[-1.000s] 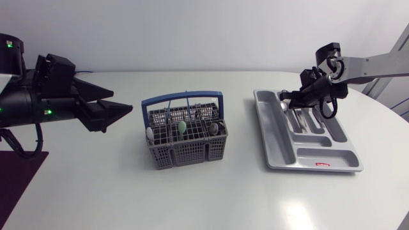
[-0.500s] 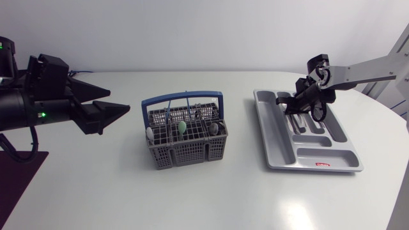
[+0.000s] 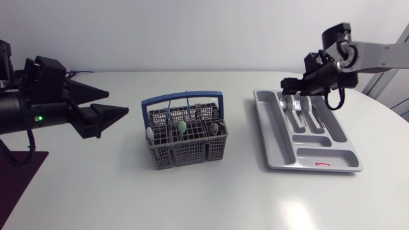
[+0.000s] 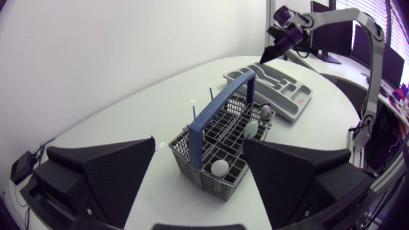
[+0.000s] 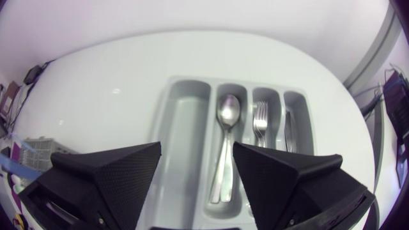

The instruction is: Unload the cutlery basket into the drawer organizer.

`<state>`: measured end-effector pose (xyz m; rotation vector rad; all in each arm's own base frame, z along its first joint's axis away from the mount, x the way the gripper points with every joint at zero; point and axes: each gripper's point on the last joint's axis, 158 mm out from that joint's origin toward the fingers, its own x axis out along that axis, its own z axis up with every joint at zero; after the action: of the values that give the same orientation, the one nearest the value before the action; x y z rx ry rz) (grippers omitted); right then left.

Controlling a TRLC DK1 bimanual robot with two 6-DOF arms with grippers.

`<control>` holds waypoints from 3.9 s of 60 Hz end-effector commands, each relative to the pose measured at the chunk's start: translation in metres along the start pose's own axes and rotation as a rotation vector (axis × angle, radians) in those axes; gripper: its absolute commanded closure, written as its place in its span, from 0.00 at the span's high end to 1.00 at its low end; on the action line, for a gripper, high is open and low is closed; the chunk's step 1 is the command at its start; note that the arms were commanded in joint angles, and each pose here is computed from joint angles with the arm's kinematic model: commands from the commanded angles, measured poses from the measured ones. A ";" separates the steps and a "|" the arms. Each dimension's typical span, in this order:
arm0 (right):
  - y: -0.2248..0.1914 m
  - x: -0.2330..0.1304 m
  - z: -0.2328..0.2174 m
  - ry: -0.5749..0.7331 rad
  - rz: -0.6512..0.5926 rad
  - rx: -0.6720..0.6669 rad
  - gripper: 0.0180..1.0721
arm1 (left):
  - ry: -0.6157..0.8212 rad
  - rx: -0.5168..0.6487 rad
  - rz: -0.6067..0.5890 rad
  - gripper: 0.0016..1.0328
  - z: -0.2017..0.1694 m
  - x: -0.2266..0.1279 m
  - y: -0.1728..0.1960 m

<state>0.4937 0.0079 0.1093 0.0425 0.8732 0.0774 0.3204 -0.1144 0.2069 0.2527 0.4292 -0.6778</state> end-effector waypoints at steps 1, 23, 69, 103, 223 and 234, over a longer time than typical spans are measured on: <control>0.049 -0.049 0.003 -0.082 0.088 -0.116 0.84 | 0.016 0.019 -0.004 0.93 -0.012 -0.003 -0.005; 0.223 -0.132 -0.067 -0.063 0.464 -0.440 0.83 | 0.041 0.090 -0.098 0.93 -0.026 0.001 -0.040; 0.334 -0.090 -0.123 0.154 0.681 -0.567 0.76 | 0.058 0.157 -0.112 0.93 -0.061 0.023 -0.043; 0.362 -0.071 -0.131 0.191 0.684 -0.571 0.22 | 0.038 0.170 -0.092 0.94 -0.066 0.033 -0.036; 0.004 -0.144 -0.136 0.365 0.083 -0.282 0.06 | 0.053 0.170 -0.098 0.94 -0.067 0.031 -0.042; -0.055 -0.124 -0.162 0.402 -0.062 -0.262 0.06 | 0.051 0.179 -0.101 0.94 -0.064 0.029 -0.045</control>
<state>0.3014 -0.0441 0.1178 -0.2201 1.2087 0.1532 0.2972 -0.1405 0.1359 0.4035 0.4293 -0.8039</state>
